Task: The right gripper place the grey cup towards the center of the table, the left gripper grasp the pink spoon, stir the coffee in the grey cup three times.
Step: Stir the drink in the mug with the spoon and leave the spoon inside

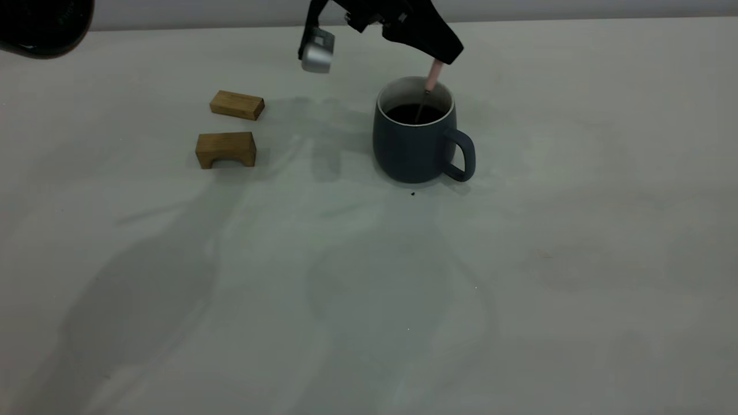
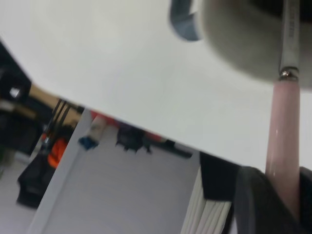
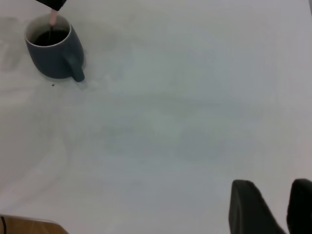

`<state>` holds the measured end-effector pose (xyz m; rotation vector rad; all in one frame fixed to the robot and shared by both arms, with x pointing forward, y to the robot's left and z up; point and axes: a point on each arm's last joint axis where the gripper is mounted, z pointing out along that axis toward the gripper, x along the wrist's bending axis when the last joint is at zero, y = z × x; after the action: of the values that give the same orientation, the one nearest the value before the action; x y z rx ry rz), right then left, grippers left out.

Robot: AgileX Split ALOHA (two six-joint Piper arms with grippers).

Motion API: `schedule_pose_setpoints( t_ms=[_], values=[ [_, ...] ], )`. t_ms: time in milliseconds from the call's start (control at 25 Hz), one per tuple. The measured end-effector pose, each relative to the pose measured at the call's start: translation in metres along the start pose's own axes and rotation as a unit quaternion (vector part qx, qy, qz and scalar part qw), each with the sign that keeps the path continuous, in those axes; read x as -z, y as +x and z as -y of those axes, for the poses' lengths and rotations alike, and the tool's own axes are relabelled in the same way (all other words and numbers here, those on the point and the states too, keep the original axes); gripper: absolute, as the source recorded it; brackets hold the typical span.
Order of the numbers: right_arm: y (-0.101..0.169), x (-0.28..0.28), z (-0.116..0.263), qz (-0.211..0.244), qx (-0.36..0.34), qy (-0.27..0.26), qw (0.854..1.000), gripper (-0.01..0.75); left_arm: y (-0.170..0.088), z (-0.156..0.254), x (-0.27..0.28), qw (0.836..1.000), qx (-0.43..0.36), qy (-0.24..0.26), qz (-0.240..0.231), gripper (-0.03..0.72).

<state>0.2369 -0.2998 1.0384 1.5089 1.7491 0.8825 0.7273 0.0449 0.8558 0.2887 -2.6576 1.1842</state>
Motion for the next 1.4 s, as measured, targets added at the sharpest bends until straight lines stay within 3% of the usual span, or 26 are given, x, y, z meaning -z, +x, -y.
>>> schedule_pose_setpoints(
  t_ms=[280, 600, 800, 1000, 1160, 1400],
  values=[
    [0.0, 0.0, 0.0, 0.0, 0.0, 0.0, 1.0, 0.238, -0.003, 0.007, 0.011, 0.991, -0.125, -0.032, 0.033, 0.17],
    [0.0, 0.0, 0.0, 0.0, 0.0, 0.0, 1.0, 0.238, 0.005, 0.019, 0.006, 0.979, -0.201, 0.016, 0.014, 0.17],
    [0.0, 0.0, 0.0, 0.0, 0.0, 0.0, 1.0, 0.238, 0.012, 0.029, 0.0, 0.981, -0.188, 0.053, -0.002, 0.17],
    [0.0, 0.0, 0.0, 0.0, 0.0, 0.0, 1.0, 0.238, 0.014, 0.03, -0.002, 0.996, -0.075, 0.05, -0.009, 0.17],
    [0.0, 0.0, 0.0, 0.0, 0.0, 0.0, 1.0, 0.238, 0.012, 0.026, -0.003, 1.0, 0.006, 0.028, -0.004, 0.17],
    [0.0, 0.0, 0.0, 0.0, 0.0, 0.0, 1.0, 0.238, 0.007, 0.016, -0.003, 0.999, 0.008, -0.032, 0.025, 0.17]
  ],
)
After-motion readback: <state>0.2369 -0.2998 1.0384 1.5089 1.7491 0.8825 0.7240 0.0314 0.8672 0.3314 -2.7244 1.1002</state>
